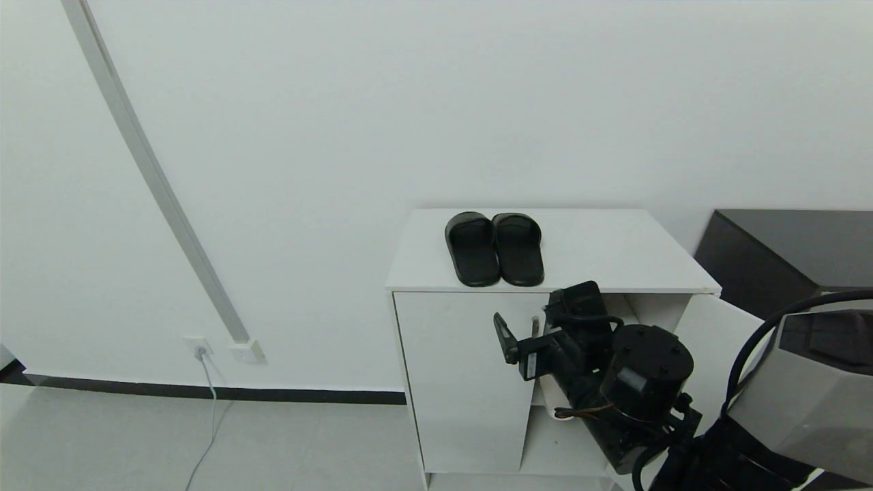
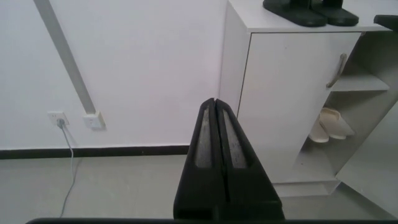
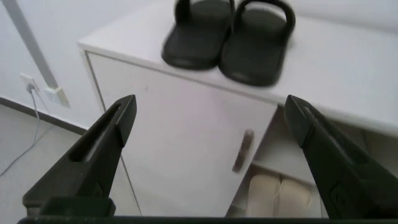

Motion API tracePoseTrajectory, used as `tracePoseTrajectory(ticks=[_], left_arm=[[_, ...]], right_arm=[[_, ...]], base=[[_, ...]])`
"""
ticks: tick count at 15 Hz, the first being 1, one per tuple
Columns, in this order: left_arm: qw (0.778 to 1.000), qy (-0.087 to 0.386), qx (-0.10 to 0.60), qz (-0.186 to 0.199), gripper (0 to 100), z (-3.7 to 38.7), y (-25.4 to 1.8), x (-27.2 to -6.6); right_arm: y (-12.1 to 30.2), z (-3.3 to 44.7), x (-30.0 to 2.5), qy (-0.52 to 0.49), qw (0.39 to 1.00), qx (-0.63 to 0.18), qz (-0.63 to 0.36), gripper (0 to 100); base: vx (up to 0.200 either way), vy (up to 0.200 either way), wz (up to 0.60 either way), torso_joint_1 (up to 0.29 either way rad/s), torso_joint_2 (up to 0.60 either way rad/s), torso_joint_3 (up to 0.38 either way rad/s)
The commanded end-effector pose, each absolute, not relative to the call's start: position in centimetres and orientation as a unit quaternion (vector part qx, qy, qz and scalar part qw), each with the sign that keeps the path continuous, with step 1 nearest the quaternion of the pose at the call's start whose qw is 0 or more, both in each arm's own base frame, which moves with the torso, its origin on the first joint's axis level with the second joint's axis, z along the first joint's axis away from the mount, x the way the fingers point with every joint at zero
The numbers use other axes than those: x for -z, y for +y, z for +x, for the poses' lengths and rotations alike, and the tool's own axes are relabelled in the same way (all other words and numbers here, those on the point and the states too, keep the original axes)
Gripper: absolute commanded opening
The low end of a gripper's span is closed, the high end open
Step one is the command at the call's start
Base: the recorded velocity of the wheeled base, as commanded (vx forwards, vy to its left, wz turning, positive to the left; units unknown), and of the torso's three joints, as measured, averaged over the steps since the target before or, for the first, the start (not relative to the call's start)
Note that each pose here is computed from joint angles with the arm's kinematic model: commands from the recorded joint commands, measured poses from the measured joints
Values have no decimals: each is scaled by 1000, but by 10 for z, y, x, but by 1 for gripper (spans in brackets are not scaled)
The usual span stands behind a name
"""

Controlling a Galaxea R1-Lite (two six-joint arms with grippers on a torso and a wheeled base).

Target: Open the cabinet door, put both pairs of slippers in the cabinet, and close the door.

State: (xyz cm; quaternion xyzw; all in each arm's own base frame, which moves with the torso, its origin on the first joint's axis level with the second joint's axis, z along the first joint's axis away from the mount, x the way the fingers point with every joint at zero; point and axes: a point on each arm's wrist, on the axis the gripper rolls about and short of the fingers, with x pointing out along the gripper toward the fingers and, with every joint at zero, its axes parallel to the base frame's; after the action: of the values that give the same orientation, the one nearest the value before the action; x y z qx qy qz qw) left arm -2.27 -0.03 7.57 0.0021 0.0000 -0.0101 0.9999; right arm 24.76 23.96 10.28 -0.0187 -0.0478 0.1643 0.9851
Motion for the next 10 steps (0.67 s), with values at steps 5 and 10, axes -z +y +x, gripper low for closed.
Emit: tracePoseTrajectory(ticks=[5, 10], left_arm=[[1000, 0, 11, 4, 0, -23, 0, -76], [1000, 0, 11, 4, 0, -23, 0, -76]], right_arm=[[241, 245, -129, -47, 984, -170, -36, 100], [247, 241, -194, 46, 984, -173, 18, 100]], base=[[0, 0, 0, 17, -34, -22], [0, 0, 0, 0, 0, 0]])
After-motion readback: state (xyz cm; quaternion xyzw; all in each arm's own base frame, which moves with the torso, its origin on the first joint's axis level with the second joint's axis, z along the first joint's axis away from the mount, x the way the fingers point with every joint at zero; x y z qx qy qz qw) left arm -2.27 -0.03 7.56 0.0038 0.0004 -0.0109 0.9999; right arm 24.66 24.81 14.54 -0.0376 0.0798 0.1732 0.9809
